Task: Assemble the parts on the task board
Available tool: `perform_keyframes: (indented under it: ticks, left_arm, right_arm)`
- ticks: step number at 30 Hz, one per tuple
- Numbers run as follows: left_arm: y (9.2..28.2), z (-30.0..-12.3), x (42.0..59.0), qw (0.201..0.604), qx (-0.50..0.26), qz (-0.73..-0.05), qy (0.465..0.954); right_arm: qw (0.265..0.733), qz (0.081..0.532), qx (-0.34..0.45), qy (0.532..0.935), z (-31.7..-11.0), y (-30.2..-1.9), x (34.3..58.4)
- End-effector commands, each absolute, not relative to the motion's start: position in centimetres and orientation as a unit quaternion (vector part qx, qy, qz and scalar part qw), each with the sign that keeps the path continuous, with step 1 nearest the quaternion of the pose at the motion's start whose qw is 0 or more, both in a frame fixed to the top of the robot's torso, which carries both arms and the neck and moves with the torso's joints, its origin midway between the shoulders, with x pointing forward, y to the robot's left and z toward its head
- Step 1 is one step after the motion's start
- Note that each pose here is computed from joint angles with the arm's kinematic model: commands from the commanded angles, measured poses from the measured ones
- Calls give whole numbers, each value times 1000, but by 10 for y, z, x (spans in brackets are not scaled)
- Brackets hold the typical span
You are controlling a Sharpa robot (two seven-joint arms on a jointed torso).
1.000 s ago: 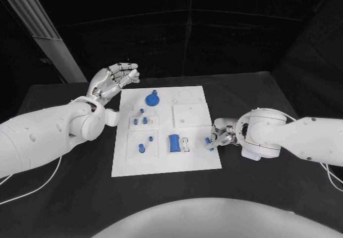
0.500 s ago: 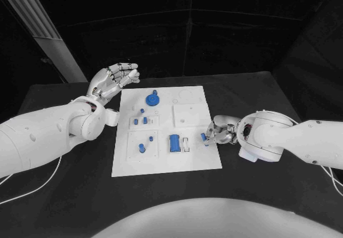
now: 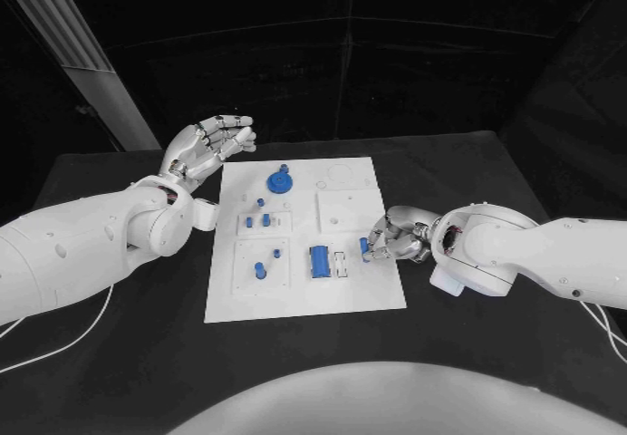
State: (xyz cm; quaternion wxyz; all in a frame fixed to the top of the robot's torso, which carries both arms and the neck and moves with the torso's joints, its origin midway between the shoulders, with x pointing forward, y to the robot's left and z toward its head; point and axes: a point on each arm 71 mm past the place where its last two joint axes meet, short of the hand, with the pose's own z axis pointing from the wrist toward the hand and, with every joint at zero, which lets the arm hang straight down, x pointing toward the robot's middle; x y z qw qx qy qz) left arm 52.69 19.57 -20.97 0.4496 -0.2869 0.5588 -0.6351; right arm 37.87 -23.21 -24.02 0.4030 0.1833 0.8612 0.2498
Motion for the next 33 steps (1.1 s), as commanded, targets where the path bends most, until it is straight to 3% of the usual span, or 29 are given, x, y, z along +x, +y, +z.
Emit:
perform_keyframes:
  ticks: [1, 19, 33]
  left_arm:
    - [195, -201, 525, 460, -263, -668, 523]
    - [194, -202, 525, 458, -263, -668, 524]
    - [192, -202, 525, 455, -262, -669, 525]
  right_arm:
    - [387, 282, 210, 852, -239, -229, 379]
    - [293, 312, 259, 866, -247, -219, 373]
    - [253, 286, 253, 889, -257, -213, 378]
